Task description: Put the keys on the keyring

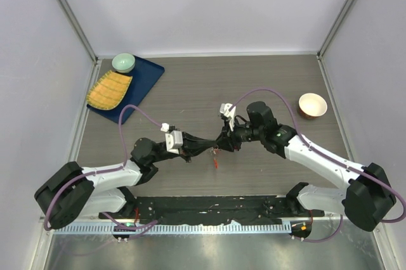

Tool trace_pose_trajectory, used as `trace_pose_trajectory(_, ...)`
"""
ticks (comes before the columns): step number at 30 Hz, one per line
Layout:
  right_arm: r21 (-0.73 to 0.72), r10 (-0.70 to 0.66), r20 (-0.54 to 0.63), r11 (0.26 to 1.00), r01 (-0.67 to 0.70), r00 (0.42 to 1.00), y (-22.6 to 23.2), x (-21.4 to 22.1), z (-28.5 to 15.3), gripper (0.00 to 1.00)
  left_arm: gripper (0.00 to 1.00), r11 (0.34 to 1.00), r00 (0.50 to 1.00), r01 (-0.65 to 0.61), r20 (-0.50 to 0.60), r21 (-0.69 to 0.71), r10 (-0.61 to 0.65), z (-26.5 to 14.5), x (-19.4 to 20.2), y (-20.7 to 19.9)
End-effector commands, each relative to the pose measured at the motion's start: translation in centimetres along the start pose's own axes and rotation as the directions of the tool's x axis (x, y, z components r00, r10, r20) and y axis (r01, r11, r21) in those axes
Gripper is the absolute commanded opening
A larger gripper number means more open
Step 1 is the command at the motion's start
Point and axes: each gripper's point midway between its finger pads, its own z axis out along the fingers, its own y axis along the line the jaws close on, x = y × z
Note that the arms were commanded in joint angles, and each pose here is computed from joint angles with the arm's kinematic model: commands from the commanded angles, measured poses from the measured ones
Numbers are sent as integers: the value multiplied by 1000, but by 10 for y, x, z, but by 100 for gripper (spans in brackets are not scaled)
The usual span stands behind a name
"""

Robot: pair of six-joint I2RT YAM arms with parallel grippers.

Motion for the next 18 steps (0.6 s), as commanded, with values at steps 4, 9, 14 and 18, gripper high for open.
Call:
trace_pose_trajectory(4,150,-39,71,988,28,997,-17,-17,-10,29,0,985,948,-173,270,-1,167,7,-77,-4)
trace_pose_trajectory(9,284,-57,106,959,25,993,-24,-26,-35,30,0,983,953,-167,244,-74,180,4,-67,9)
trace_pose_trajectory(14,372,-95,182,928,21,979,-22,-30,-59,32,0,980,954,-153,239,-131,181,2,-63,19)
trace_pose_trajectory(18,314,-172,337,947,62,926,-1,-49,-65,35,0,979,955,-143,240,-146,176,2,-64,22)
